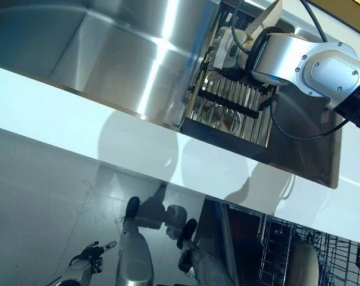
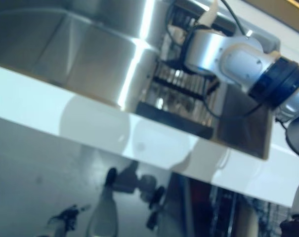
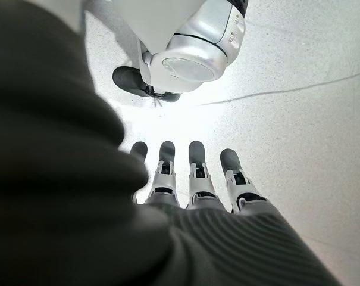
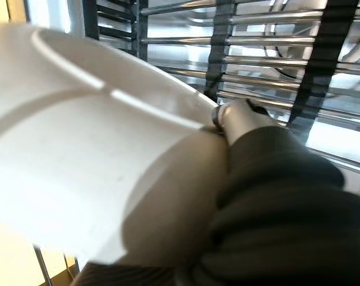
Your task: Take plates into dishwasher
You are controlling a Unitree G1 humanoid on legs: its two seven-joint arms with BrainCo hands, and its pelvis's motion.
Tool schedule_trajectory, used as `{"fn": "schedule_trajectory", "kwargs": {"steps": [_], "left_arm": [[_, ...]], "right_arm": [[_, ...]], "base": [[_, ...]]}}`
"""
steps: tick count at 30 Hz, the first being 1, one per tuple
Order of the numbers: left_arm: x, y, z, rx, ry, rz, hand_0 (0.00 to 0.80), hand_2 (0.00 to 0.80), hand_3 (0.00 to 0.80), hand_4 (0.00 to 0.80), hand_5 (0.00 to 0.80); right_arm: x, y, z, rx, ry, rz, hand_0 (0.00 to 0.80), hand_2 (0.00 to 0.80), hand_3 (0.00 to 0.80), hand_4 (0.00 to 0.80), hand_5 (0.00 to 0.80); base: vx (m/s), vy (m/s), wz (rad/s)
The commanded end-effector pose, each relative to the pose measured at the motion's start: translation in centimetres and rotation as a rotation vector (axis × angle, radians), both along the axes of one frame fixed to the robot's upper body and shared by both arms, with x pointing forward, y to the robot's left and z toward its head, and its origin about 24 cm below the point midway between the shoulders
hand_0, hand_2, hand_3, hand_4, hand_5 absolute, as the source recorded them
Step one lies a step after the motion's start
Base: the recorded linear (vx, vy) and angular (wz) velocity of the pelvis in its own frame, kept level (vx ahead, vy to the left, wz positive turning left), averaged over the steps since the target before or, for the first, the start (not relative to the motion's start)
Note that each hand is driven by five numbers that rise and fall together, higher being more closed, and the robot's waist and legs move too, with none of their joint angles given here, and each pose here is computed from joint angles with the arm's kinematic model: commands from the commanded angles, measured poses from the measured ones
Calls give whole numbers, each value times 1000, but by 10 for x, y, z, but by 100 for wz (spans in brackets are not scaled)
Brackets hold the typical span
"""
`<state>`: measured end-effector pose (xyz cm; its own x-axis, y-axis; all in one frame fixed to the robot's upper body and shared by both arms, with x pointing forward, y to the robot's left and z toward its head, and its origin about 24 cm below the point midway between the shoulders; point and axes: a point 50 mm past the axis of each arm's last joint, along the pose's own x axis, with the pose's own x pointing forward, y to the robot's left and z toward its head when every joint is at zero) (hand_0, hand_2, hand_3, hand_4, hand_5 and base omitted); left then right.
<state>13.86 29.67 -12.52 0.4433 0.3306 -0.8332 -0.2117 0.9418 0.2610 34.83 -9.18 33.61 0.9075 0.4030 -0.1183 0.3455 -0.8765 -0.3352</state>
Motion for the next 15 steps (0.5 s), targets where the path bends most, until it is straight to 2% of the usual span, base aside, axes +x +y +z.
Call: {"fn": "schedule_trajectory", "kwargs": {"steps": [1, 8, 15], "left_arm": [[0, 3, 1, -10, -18, 33, 0, 0, 0, 0, 0], [-1, 5, 2, -2, -10, 35, 0, 0, 0, 0, 0], [-5, 5, 0, 9, 6, 27, 0, 0, 0, 0, 0]], "right_arm": [[-1, -9, 26, 85, -116, -26, 800, 800, 800, 800, 800], [2, -15, 29, 153, -114, -11, 800, 800, 800, 800, 800], [1, -21, 40, 331, -98, 35, 800, 800, 800, 800, 800]], "base": [[0, 0, 0], [-1, -4, 0], [-4, -37, -2]]}}
